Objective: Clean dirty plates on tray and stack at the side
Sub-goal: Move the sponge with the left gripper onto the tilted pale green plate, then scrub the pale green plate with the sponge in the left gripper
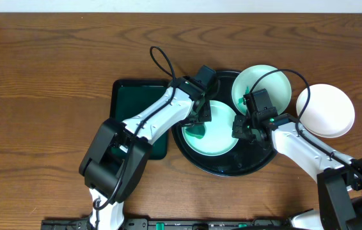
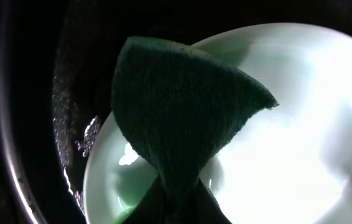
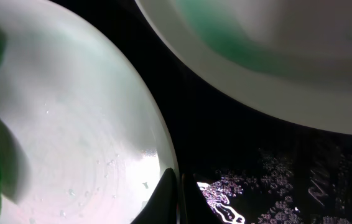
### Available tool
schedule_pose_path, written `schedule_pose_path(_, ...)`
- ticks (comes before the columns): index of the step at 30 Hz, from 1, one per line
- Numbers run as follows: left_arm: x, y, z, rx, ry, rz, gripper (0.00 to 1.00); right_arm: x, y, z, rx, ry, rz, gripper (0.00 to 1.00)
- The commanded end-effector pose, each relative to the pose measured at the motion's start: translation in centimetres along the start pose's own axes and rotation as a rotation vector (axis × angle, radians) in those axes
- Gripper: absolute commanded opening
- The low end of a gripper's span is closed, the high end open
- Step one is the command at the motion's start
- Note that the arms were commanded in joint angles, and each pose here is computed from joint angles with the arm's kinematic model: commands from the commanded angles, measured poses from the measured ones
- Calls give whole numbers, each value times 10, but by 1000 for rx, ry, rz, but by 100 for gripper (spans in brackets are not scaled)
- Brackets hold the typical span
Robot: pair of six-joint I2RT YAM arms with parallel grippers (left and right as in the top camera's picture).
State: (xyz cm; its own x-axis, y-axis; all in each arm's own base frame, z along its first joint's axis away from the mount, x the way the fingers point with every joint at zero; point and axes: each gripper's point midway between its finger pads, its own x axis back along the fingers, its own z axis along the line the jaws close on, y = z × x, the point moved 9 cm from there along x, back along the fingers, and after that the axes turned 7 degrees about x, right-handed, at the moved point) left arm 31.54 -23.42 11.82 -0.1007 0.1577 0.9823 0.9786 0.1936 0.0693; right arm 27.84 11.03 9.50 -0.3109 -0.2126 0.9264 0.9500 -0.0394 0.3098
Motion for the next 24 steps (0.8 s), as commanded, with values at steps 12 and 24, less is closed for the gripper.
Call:
schedule_pose_path(12,-65,-25,18,-109,-27,94,7,0,-3,-1,1,-13,5,1)
schedule_pose_path(24,-67,-46,2,-151,-304,292,7,0,-2,0,1,-12,2,1)
